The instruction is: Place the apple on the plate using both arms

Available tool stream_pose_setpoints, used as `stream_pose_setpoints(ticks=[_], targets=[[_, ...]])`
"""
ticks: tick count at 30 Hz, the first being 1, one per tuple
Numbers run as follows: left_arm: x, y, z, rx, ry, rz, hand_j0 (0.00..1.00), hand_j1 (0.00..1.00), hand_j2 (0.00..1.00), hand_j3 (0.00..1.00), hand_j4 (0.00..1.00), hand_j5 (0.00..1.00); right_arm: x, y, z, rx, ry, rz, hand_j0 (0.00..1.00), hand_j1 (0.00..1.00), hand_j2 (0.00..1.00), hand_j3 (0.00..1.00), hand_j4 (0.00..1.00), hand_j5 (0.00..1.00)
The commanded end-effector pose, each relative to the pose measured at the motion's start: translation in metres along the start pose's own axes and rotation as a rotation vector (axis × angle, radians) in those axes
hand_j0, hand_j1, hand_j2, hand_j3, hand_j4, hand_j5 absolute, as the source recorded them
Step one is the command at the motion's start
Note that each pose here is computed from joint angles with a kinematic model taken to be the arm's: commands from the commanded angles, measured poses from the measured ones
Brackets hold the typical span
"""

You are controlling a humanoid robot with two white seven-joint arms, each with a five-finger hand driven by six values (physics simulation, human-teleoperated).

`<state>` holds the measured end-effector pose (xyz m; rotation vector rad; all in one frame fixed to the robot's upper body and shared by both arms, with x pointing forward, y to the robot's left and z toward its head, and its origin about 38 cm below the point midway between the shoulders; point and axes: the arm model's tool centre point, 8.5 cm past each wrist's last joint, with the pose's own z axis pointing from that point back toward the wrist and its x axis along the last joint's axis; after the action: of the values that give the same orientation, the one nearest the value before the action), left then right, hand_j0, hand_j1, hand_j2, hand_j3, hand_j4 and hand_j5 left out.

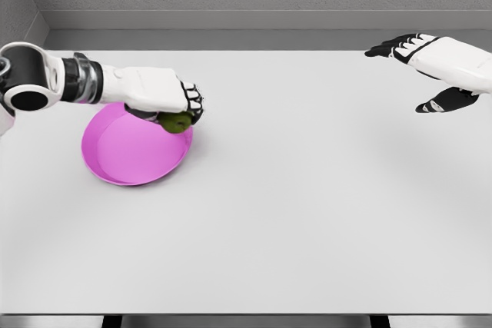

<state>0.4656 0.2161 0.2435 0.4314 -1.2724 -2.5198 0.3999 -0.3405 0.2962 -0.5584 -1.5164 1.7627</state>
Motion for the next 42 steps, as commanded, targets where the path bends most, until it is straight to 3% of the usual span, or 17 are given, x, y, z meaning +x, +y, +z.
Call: stream_pose_setpoints(ticks=[1, 4, 8, 9, 10, 11, 16, 18, 23, 26, 35, 42], targets=[[-0.027, -0.017, 0.013, -0.029, 0.083, 0.066, 0.2, 0.2, 0.2, 0.2, 0.2, 0.2, 0.0, -0.001, 0.001, -0.002, 0.001, -0.002, 1.0, 1.0, 1.0, 1.0, 1.0, 1.0], [-0.033, -0.03, 0.011, -0.091, 0.121, 0.037, 0.21, 0.21, 0.21, 0.21, 0.21, 0.21, 0.0, 0.0, 0.001, -0.001, 0.001, -0.003, 1.0, 1.0, 1.0, 1.0, 1.0, 1.0], [-0.029, -0.035, 0.007, -0.096, 0.109, 0.043, 0.24, 0.24, 0.24, 0.24, 0.24, 0.24, 0.0, 0.0, 0.001, -0.001, 0.001, -0.003, 1.0, 1.0, 1.0, 1.0, 1.0, 1.0], [-0.029, -0.035, 0.007, -0.09, 0.106, 0.049, 0.51, 0.51, 0.51, 0.51, 0.51, 0.51, 0.0, 0.0, 0.001, -0.001, 0.001, -0.003, 1.0, 1.0, 1.0, 1.0, 1.0, 1.0], [-0.027, -0.038, 0.006, -0.093, 0.102, 0.053, 0.97, 0.97, 0.97, 0.97, 0.97, 0.97, 0.0, 0.0, 0.001, -0.001, 0.001, -0.003, 1.0, 1.0, 1.0, 1.0, 1.0, 1.0], [-0.027, -0.039, 0.006, -0.094, 0.101, 0.055, 1.0, 1.0, 1.0, 1.0, 1.0, 1.0, 0.0, 0.0, 0.001, -0.001, 0.001, -0.003, 1.0, 1.0, 1.0, 1.0, 1.0, 1.0], [-0.027, -0.038, 0.008, -0.089, 0.101, 0.057, 1.0, 1.0, 1.0, 1.0, 1.0, 1.0, 0.0, 0.0, 0.0, -0.001, 0.0, -0.002, 1.0, 1.0, 1.0, 1.0, 1.0, 1.0], [-0.031, -0.033, 0.019, -0.027, 0.097, 0.123, 1.0, 1.0, 1.0, 1.0, 1.0, 1.0, 0.0, 0.0, 0.0, -0.001, 0.0, -0.002, 1.0, 1.0, 1.0, 1.0, 1.0, 1.0], [-0.043, -0.034, 0.051, 0.039, 0.129, 0.207, 1.0, 1.0, 1.0, 1.0, 1.0, 1.0, 0.0, 0.0, 0.001, 0.0, 0.001, -0.002, 1.0, 1.0, 1.0, 1.0, 1.0, 1.0], [-0.045, -0.06, 0.076, 0.103, 0.16, 0.325, 1.0, 1.0, 1.0, 1.0, 1.0, 1.0, 0.0, 0.0, 0.001, 0.001, 0.001, -0.003, 1.0, 1.0, 1.0, 1.0, 1.0, 1.0], [-0.05, -0.075, 0.089, 0.13, 0.182, 0.4, 1.0, 1.0, 1.0, 1.0, 1.0, 1.0, -0.001, 0.0, 0.001, 0.002, 0.004, -0.003, 1.0, 1.0, 1.0, 1.0, 1.0, 1.0], [-0.053, -0.078, 0.096, 0.136, 0.2, 0.409, 1.0, 1.0, 1.0, 1.0, 1.0, 1.0, -0.001, 0.0, 0.001, 0.002, 0.004, -0.003, 1.0, 1.0, 1.0, 1.0, 1.0, 1.0]])
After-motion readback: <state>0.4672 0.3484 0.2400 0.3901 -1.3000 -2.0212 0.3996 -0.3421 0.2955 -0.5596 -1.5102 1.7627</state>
